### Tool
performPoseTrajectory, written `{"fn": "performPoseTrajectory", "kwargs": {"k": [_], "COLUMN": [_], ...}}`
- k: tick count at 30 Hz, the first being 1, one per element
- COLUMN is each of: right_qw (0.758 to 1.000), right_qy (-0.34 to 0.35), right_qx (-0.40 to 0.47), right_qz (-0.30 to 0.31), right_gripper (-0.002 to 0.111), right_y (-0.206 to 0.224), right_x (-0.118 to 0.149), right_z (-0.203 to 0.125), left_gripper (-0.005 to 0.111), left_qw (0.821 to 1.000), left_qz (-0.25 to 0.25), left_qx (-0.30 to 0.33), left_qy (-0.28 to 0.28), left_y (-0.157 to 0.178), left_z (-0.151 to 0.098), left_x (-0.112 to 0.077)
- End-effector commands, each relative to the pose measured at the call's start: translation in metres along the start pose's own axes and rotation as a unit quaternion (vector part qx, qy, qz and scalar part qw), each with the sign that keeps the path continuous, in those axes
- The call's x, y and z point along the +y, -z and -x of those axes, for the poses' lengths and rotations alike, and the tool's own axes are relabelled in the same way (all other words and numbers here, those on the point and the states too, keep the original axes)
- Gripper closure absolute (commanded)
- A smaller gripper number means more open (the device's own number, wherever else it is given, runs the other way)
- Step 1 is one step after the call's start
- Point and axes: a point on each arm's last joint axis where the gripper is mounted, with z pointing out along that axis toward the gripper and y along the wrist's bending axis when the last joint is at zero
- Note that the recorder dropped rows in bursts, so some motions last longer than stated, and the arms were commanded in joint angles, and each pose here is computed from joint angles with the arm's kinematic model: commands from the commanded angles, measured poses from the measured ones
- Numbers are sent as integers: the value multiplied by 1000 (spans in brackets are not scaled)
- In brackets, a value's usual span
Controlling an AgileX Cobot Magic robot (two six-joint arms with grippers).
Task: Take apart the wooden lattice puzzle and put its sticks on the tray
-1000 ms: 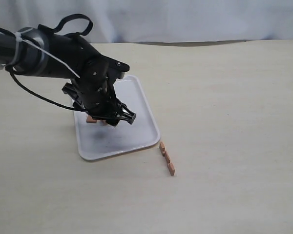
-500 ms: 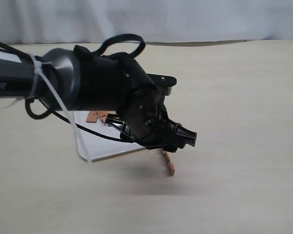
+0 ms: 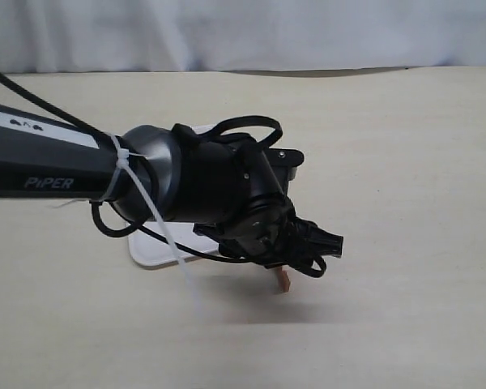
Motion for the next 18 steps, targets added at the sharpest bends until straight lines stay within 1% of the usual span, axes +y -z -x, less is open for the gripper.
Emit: {"fn": "performPoseTrajectory", "kwargs": {"k": [1, 4, 10, 12, 14, 16, 18], "right_qw": [1000, 1000, 1000, 1000, 1000, 1000, 1000], "right_qy": [-1, -1, -1, -1, -1, -1, -1], "right_qx": [-1, -1, -1, -1, -1, -1, -1], "right_qz": [-4, -4, -4, -4, -4, -4, -4], "right_gripper": [104, 104, 104, 104, 104, 104, 104], "right_y": [-1, -1, -1, -1, -1, -1, -1], "right_x": [-1, -1, -1, -1, -1, -1, -1], "right_z": [0, 0, 0, 0, 0, 0, 0], "left_gripper": [45, 45, 46, 52, 61, 66, 68], "left_qw": [1000, 1000, 1000, 1000, 1000, 1000, 1000], "left_qz": [8, 9, -7, -4, -6, -11, -10], "left_qx": [-5, -5, -10, -13, -14, -17, -17], "left_qy": [-6, -11, -9, -7, -8, -8, -9], "left_y": [-8, -15, -22, -23, -23, -23, -23], "left_z": [-1, -2, -3, -3, -2, -2, -2], "left_x": [1, 1, -2, -1, -2, -3, -2]}}
